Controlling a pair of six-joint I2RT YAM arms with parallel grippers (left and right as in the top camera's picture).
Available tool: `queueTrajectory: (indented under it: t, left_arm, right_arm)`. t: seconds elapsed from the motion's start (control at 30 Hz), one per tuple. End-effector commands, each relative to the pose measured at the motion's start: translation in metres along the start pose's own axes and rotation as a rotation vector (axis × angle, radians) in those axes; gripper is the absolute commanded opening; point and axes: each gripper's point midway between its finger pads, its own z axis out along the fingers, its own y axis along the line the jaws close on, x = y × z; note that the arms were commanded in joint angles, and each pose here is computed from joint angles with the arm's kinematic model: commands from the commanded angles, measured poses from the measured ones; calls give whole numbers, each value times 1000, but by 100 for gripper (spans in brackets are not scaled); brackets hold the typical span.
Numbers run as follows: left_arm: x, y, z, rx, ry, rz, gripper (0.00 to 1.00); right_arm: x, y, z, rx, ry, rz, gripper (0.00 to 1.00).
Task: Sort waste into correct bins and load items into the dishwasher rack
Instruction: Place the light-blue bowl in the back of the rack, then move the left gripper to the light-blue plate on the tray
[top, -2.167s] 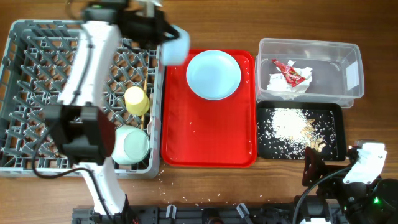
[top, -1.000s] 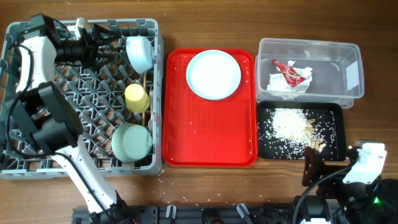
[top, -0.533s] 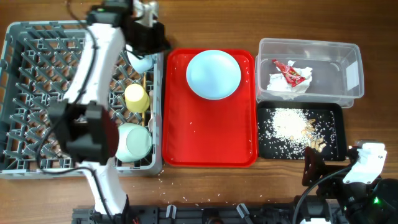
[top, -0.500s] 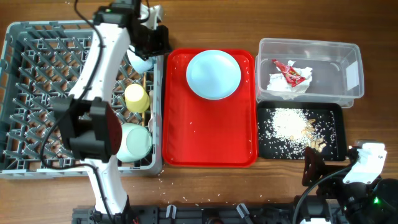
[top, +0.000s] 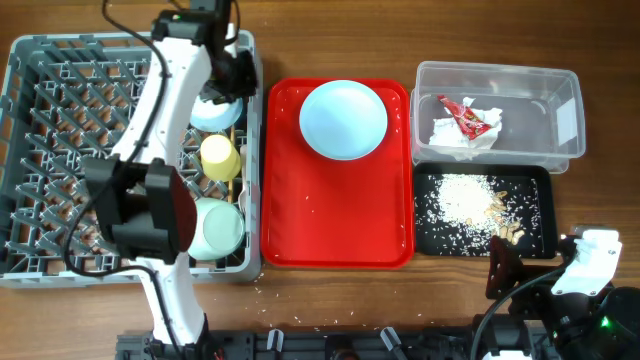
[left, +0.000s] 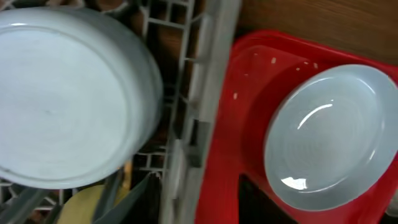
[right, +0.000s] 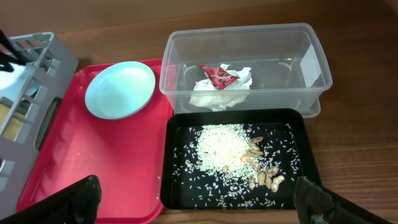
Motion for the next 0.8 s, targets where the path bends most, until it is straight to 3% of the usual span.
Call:
queueTrajectory:
  t: [0.0,0.07,0.23,0.27,0.33,0.43,0.67,0.7,0.77]
  left_arm:
    - [-8,-11,-14,-36,-86,45,41]
    - [-13,-11,-13,-64,-118,55,34]
    - [-7,-7,0,-72,-97,55,33]
    - [-1,-5,9,-78,-81,55,20]
    - [8,-1,23,-88,-56,57,7]
    - [18,4,26,-103,-18,59,4]
    - [40,-1,26,-126,53,88,4]
    - [38,-2,27,-126,45,90,27]
    - [34,-5,27,-118,26,90,37]
  right_arm:
    - [-1,1,-2,-7,-11,15,100]
    - [-1,1,-2,-7,-12,15,100]
    - [-1,1,-2,-7,-12,15,100]
    - [-1,1,-2,-7,-11,15,100]
    - [-1,1,-2,-7,-11,15,100]
    - [-1,1,-2,-7,-11,15,100]
    - [-1,1,-2,-7,-11,15,100]
    - [-1,1,-2,-7,-12,15,100]
    - [-1,1,-2,-7,-12,15,100]
